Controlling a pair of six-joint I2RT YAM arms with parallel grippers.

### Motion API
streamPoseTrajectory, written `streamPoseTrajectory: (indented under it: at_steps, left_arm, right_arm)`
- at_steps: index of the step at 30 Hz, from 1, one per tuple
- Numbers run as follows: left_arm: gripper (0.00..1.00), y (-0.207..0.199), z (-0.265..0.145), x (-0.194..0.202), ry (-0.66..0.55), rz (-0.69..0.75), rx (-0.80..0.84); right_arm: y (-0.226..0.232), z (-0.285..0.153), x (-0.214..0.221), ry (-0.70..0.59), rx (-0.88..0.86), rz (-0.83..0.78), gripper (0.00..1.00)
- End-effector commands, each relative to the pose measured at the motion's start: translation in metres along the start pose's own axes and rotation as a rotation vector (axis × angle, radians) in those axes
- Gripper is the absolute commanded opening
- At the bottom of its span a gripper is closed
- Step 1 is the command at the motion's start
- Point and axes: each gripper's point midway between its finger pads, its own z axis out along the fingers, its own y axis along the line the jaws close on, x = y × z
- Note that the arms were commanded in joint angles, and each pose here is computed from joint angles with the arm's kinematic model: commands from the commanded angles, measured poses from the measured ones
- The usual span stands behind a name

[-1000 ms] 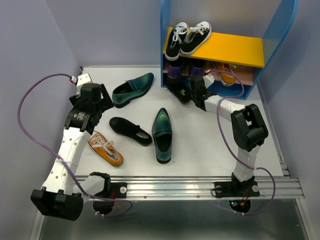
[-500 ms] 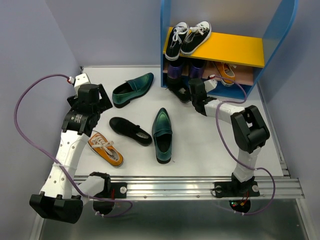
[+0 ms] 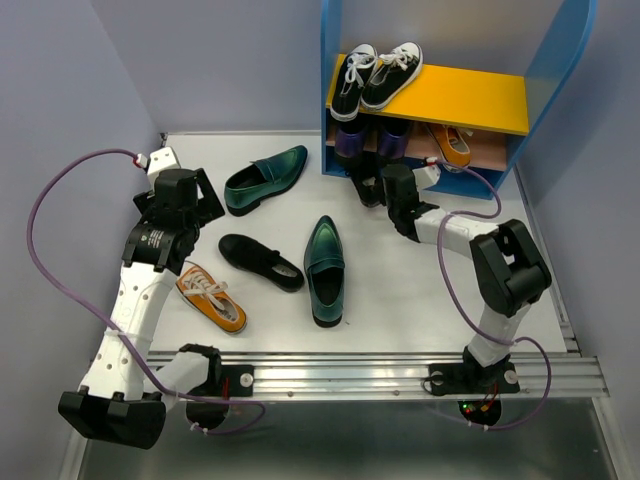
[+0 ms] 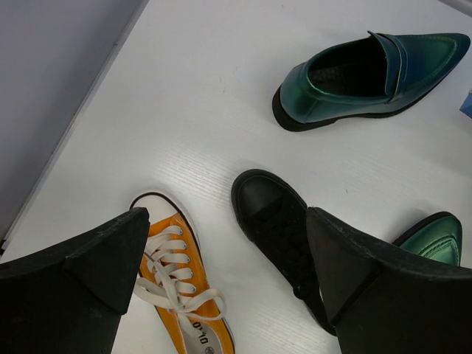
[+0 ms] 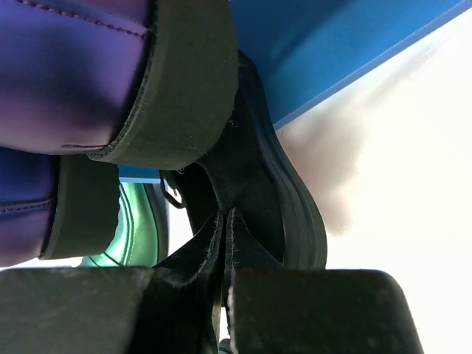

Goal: Place and organize the shoes onto the shoe shelf

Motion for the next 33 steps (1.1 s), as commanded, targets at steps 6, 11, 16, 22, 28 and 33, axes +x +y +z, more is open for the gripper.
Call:
streamPoseTrajectory:
  at_steps: [6,11,16,22,28,33]
  left_arm:
    - [0.99,0.004,-0.01,-0.01,-0.046,-0.007,0.004]
    - [0.99,0.006,-0.01,-0.009,-0.042,-0.004,-0.006]
    - [0.99,0.011,-0.014,-0.011,-0.044,0.0,-0.023]
    - [0.99,0.014,-0.014,-0.01,-0.044,0.005,-0.04]
    - [0.99,0.008,-0.009,-0.007,-0.031,0.003,-0.017]
    - [0.99,0.003,-0.008,-0.006,-0.026,-0.001,0.005]
  right_arm:
    - [0.08,0.004,-0.034,-0.111,-0.228,0.185,0.01]
    - [0.092,0.014,-0.029,-0.099,-0.263,0.281,0.01]
    - [0.094,0.03,-0.018,-0.107,-0.265,0.353,0.01]
    - [0.104,0.04,-0.013,-0.102,-0.297,0.37,0.01]
    - [0.089,0.041,0.006,-0.042,-0.263,0.257,0.33]
    - [0.075,0.039,0.016,-0.002,-0.222,0.161,0.38]
